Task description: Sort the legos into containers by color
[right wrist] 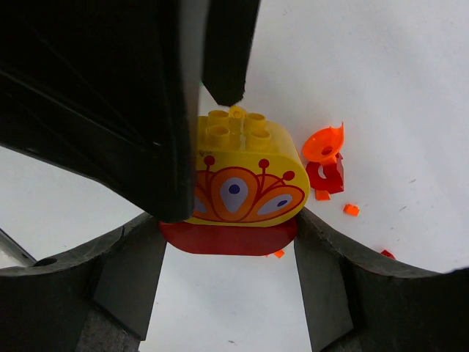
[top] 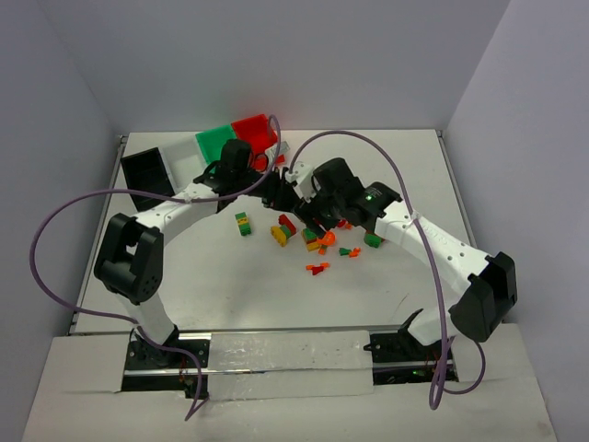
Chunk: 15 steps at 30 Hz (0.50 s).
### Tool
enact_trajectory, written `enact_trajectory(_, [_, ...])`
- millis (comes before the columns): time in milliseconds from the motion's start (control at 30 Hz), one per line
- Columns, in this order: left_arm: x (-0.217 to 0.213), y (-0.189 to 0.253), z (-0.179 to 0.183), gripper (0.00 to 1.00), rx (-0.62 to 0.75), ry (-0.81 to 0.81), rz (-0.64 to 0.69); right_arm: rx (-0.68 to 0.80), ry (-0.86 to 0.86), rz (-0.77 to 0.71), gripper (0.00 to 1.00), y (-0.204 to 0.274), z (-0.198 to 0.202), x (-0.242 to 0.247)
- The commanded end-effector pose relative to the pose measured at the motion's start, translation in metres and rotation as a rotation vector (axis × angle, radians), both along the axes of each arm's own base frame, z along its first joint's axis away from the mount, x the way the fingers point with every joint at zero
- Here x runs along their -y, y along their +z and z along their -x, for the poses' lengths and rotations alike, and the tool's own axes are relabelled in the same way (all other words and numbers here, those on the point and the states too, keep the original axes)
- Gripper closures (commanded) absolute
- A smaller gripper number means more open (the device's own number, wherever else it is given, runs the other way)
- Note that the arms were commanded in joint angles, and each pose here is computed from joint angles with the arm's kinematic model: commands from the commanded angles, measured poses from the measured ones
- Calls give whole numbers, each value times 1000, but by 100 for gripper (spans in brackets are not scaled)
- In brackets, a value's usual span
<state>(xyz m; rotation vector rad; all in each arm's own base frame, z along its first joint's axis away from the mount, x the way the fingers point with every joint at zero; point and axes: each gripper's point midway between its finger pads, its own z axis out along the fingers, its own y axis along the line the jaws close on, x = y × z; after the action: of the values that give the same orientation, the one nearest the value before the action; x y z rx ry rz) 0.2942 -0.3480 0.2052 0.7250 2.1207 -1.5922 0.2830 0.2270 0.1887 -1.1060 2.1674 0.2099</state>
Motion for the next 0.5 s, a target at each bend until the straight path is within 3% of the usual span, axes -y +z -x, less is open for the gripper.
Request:
enact_trajectory(0, [7,4,8,17,-23,-53,40,54,23,-24,37,23,-5,-14])
enact_trajectory(133, [9,5,9,27,-43,-76,68,62,26,-26,37,26,-6,-18])
enact_trajectory(300, [9,7,14,55,-70,-100,89,65,27,-28,35,25,-6,-18])
enact_trajectory(400, [4,8,16,71,-84,-99,95,81,9,-13,17,23,-8,-13])
enact_trajectory(467, [1,9,16,76,-92,-102,106,89,4,-15,9,25,-8,-12])
